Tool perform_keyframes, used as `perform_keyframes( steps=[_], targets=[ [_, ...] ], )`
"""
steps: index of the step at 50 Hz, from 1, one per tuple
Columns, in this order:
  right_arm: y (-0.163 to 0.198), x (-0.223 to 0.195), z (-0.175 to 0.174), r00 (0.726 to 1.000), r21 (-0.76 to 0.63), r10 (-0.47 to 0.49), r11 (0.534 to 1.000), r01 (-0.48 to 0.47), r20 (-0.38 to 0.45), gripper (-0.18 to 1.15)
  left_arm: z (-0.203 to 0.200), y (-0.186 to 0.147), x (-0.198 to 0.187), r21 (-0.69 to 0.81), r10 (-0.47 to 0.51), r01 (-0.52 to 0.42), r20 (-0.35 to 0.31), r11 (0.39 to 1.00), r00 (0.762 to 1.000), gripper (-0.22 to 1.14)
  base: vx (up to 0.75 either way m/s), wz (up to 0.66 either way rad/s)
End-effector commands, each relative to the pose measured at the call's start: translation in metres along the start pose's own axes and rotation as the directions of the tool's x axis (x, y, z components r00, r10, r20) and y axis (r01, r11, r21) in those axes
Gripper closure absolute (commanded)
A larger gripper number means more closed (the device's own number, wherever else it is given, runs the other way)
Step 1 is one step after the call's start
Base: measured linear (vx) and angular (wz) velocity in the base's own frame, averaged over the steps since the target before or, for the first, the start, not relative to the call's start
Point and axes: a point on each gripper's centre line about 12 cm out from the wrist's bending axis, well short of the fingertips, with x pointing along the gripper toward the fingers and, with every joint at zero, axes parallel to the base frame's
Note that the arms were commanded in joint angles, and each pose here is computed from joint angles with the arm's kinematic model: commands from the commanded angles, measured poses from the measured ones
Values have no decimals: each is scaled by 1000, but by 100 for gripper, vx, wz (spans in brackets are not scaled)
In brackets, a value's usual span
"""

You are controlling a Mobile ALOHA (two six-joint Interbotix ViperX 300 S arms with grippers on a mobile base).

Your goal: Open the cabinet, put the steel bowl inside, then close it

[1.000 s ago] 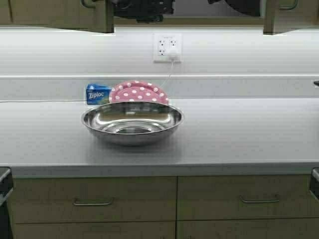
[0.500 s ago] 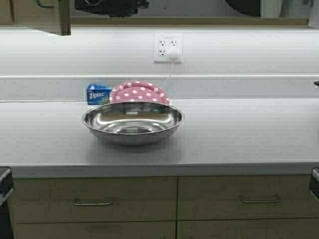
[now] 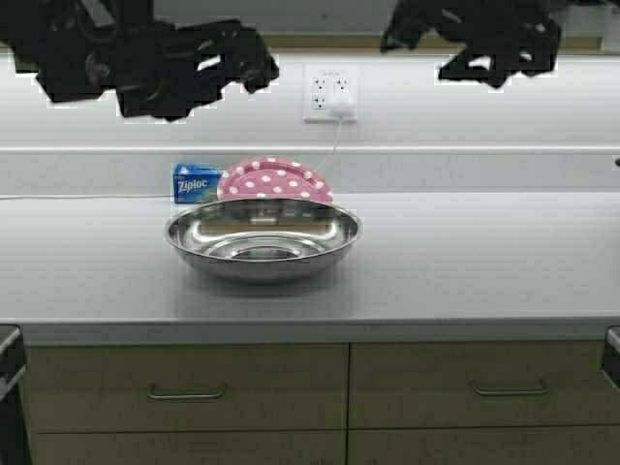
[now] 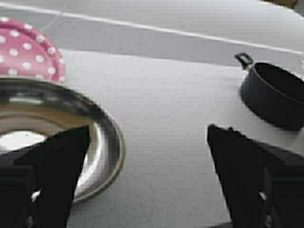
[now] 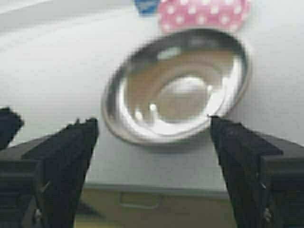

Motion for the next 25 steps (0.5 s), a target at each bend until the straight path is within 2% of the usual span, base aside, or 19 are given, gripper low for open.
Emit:
perform_keyframes(
  steps=[1, 6, 12, 17, 25],
  targets=[
    [-16, 3, -25, 1000, 49, -23, 999, 22, 14, -3, -23, 36, -7, -71, 84, -82, 22, 994, 996, -11, 0, 0],
    [-22, 12, -46, 1000, 82, -4, 997, 4, -9, -3, -48, 60, -8, -148, 140, -138, 3, 979, 990, -11, 0, 0],
    [-30, 26, -66, 1000, 155, 13, 988, -15, 12, -3, -72, 80, -3, -249, 165, -160, -1, 955, 986, -11, 0, 2],
    [-40, 36, -82, 999, 203, 9, 979, -18, 45, -3, -88, 95, 5, -333, 168, -156, 7, 930, 986, -11, 1, 4],
    [-56, 63, -103, 1000, 240, -6, 971, -1, 24, -3, -100, 120, 25, -431, 107, -90, 14, 898, 994, -11, 2, 7]
  ],
)
